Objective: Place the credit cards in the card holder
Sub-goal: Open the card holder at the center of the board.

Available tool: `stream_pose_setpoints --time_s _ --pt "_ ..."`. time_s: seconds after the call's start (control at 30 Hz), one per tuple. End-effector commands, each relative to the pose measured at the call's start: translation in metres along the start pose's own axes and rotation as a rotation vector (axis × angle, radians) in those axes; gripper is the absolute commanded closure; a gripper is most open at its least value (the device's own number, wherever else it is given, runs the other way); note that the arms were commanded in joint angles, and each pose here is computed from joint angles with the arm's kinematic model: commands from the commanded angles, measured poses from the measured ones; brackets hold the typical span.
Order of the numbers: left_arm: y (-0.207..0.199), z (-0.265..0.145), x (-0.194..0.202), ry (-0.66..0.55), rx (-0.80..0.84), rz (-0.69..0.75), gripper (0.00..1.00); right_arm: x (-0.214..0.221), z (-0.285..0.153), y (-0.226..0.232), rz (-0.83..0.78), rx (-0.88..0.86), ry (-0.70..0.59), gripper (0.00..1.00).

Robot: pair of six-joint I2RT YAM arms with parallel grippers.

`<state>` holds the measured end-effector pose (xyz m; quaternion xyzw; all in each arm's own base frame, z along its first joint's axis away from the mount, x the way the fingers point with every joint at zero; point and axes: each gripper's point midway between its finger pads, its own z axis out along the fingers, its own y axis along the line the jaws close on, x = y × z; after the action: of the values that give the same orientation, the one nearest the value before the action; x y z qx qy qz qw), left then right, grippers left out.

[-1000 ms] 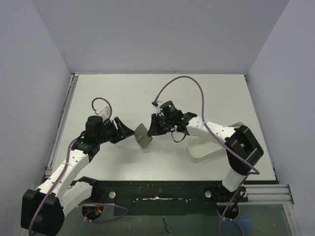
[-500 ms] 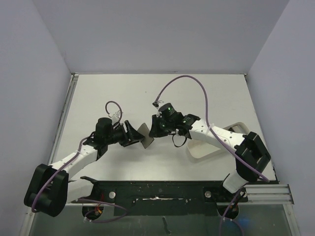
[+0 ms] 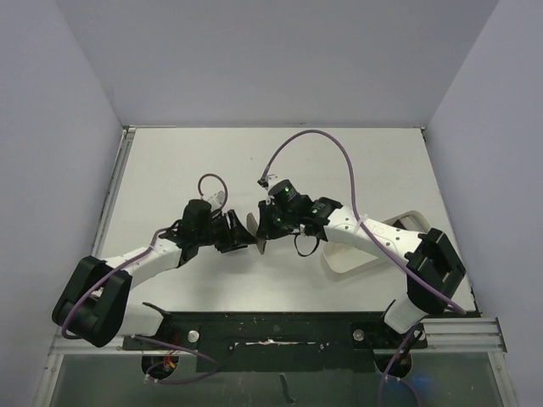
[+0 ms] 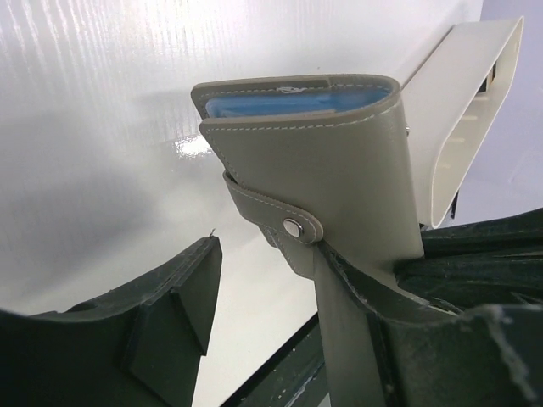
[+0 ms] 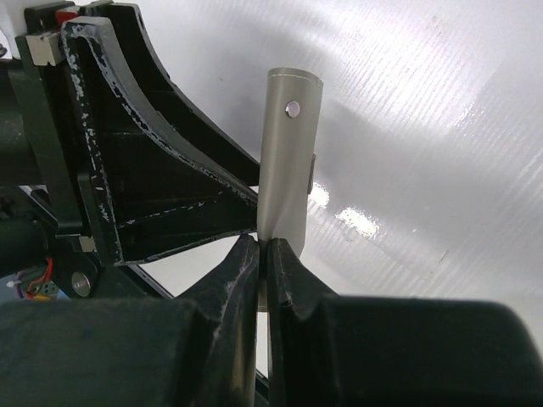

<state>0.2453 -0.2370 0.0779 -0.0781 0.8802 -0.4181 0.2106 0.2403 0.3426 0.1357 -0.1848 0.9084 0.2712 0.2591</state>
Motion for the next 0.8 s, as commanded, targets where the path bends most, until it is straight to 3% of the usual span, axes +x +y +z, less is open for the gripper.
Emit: stream_pose_setpoints --time_s 0.0,0.3,0.77 --pt "0.001 0.005 -0.015 -0.057 -0.051 0.065 0.56 -0.026 -0.016 0.033 -0.043 -0.095 -0.079 1.00" --pt "0.021 0.004 -0.019 -0.084 -0.158 0.080 0.70 -0.018 -0.016 0.031 -0.036 -0.092 -0.069 1.00" --pt "0.027 -0.006 -0.015 -0.084 -0.198 0.078 0.72 -0.008 -0.011 0.013 -0.008 -0.014 -0.060 1.00"
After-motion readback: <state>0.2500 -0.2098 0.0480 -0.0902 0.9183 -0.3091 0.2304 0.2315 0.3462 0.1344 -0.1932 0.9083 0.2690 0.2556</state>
